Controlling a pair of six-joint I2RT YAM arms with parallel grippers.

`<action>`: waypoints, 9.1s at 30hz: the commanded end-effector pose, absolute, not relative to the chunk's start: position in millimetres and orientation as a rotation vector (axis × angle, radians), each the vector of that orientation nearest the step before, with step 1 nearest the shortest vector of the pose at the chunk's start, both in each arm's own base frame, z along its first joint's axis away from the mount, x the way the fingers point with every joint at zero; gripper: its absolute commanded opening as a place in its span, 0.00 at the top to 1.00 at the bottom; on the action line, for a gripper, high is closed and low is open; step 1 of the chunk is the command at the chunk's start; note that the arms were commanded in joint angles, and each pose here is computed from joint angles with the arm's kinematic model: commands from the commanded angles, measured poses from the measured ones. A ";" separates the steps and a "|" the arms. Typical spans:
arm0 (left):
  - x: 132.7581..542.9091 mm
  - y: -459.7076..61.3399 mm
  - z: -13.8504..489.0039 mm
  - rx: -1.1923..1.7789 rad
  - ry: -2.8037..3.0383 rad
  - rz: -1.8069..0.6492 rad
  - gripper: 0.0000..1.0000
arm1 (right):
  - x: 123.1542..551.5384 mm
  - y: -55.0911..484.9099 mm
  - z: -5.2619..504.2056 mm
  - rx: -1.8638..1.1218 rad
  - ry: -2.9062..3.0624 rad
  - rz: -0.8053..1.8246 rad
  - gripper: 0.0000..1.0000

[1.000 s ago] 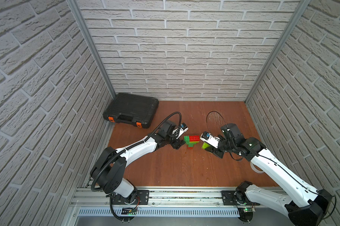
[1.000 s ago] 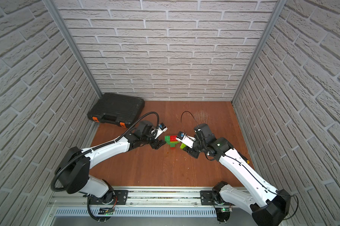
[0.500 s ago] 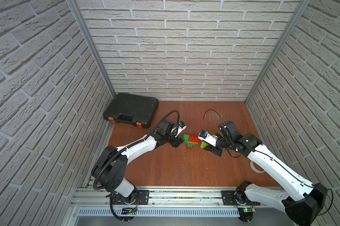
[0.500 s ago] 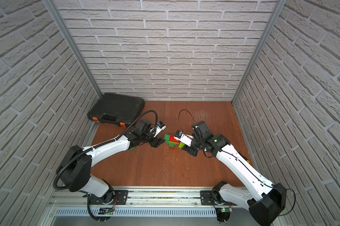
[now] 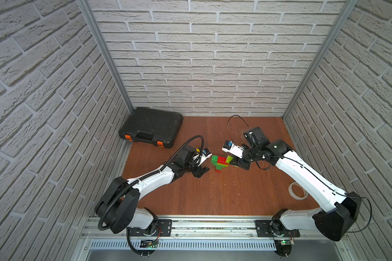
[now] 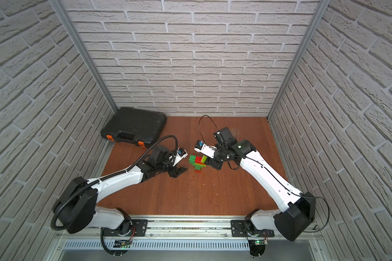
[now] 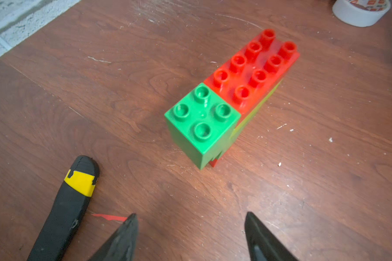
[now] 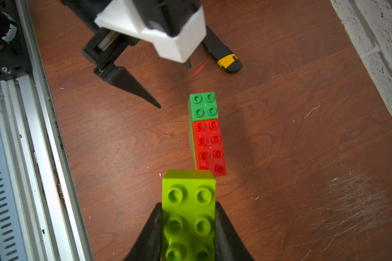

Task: Assemble a spoon with lego
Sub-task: Adjust the lego brick at the center of the board, then assemble the lego brick with the lego brick, then pick up the lego brick from the center of the board, then place the lego brick at the center of the board, then pick up the lego brick from the center of the board.

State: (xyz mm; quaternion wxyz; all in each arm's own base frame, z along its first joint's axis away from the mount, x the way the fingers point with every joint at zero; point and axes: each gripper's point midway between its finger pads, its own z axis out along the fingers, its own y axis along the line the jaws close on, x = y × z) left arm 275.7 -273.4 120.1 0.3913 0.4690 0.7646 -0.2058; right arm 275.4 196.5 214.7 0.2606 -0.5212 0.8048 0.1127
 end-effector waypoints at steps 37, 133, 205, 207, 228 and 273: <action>262.2 -306.9 142.4 1.267 1.561 -0.659 0.26 | 317.4 245.4 176.5 -1.589 2.212 0.353 0.89; 264.6 -321.6 146.8 1.301 1.544 -0.697 0.26 | 285.0 196.6 95.9 -1.731 2.508 0.263 0.91; 305.3 -87.1 26.3 1.245 2.644 -0.082 0.43 | 301.2 213.3 235.7 -1.431 2.131 0.247 0.22; 302.8 -87.2 24.6 1.258 2.651 -0.070 0.49 | 300.4 213.0 234.6 -1.434 2.136 0.247 0.22; 198.9 -240.5 31.7 1.580 2.443 -0.114 0.75 | 283.6 189.2 251.8 -1.375 2.097 0.184 0.23; 287.7 -55.4 144.6 0.393 2.326 -0.198 0.18 | 217.0 376.6 40.4 -0.958 2.767 0.060 0.38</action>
